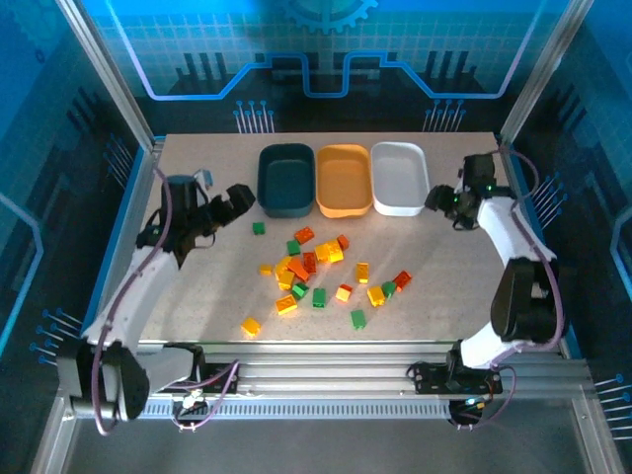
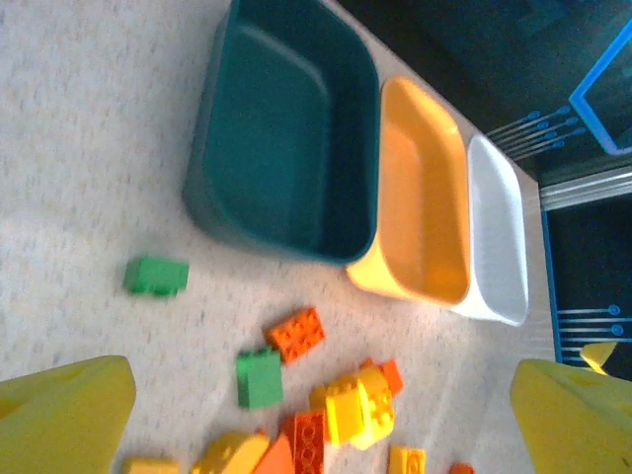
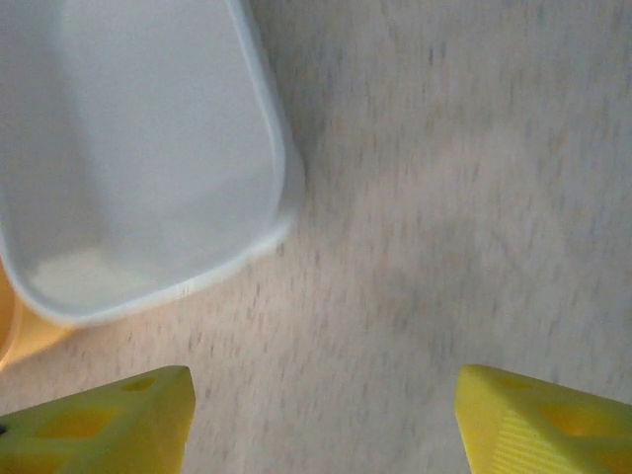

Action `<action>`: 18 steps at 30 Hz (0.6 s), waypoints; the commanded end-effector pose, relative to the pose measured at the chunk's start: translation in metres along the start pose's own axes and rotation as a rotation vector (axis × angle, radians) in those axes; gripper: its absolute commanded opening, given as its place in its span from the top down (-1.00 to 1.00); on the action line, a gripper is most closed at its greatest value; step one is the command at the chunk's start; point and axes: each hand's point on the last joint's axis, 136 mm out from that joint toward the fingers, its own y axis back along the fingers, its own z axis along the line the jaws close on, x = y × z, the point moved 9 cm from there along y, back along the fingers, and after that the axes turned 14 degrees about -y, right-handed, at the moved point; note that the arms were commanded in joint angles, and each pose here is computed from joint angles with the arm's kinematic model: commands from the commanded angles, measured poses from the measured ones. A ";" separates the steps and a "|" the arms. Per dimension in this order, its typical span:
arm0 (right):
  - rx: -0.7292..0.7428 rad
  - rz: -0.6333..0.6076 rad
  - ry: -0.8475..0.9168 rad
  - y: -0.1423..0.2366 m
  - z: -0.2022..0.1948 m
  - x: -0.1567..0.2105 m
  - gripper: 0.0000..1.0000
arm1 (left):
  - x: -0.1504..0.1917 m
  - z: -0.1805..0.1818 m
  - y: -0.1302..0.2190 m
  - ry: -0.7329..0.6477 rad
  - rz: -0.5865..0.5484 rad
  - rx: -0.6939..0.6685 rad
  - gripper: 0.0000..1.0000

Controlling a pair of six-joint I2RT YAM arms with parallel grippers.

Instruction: Sort the legos into containers by color

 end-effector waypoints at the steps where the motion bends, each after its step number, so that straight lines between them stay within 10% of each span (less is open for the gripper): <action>1: 0.053 0.075 -0.055 0.000 -0.007 0.047 -0.44 | 0.051 0.021 -0.005 0.224 0.158 -0.030 -0.98; 6: 0.088 0.147 0.003 0.024 -0.004 0.096 -0.55 | 0.099 0.030 0.001 0.280 0.339 0.047 -0.98; 18: 0.194 0.167 -0.093 0.006 -0.018 0.141 -0.51 | 0.118 0.024 0.037 0.233 0.287 0.120 -0.98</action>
